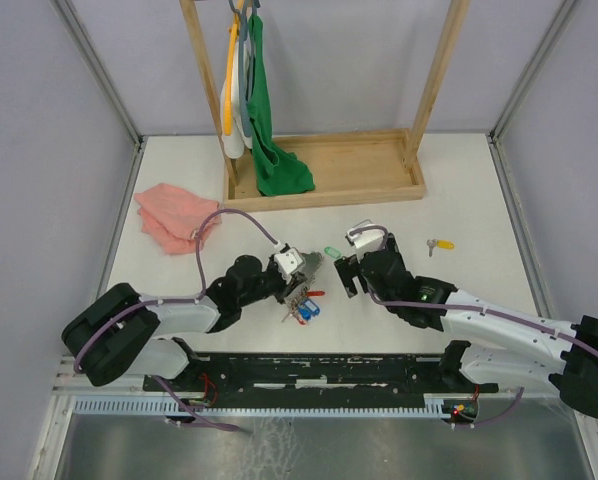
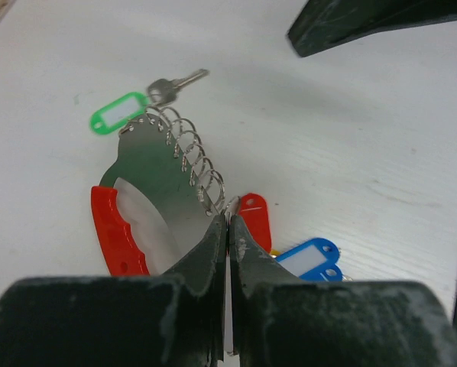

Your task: Put the keys on the keyring

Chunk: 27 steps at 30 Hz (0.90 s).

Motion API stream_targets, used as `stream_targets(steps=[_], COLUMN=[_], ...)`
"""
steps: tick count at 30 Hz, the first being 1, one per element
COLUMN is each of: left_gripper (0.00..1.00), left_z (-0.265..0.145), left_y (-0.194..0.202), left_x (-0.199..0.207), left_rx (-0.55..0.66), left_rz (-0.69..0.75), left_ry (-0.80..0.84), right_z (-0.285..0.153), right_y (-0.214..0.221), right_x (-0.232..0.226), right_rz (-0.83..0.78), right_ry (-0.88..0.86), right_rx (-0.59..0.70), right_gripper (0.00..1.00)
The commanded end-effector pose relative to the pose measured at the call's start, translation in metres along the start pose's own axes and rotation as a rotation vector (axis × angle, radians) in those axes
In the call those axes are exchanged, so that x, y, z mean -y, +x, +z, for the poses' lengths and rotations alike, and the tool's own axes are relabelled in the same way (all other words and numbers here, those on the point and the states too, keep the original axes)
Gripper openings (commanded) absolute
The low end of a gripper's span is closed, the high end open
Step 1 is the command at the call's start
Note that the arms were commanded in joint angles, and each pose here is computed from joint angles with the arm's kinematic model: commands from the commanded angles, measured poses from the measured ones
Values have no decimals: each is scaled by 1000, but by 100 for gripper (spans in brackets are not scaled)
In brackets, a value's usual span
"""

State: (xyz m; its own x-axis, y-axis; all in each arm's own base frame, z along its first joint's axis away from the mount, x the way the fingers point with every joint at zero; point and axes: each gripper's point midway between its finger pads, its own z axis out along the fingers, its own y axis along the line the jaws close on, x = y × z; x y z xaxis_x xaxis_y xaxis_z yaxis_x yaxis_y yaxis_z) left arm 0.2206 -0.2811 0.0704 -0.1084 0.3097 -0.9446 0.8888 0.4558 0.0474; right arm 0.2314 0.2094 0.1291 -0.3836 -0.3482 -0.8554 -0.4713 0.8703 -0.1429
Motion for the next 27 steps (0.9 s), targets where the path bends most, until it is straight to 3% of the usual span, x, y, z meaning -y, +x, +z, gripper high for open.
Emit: stream_targets(steps=[1, 5, 8, 12, 16, 22, 27], left_gripper=[20, 30, 55, 65, 84, 100, 99], left_z=[-8, -19, -38, -74, -124, -178, -215], left_y=[-32, -49, -56, -75, -96, -137, -153], left_x=[-41, -44, -52, -63, -75, -70, -71], left_rx=[116, 160, 172, 207, 277, 368, 333], left_rz=[-129, -232, -336, -410, -522, -575, -547], left_ry=[-254, -292, -378, -485, -623, -645, -704], right_z=[-11, -26, -46, -75, -103, -141, -171], right_y=[-20, -20, -23, -31, -38, -47, -45], right_x=[37, 59, 82, 103, 116, 137, 159], right_rz=[126, 150, 157, 196, 222, 244, 287], right_ry=[223, 338, 436, 486, 467, 455, 494], right_rx=[17, 3, 5, 45, 90, 145, 193], right_gripper=[100, 100, 100, 100, 100, 100, 100])
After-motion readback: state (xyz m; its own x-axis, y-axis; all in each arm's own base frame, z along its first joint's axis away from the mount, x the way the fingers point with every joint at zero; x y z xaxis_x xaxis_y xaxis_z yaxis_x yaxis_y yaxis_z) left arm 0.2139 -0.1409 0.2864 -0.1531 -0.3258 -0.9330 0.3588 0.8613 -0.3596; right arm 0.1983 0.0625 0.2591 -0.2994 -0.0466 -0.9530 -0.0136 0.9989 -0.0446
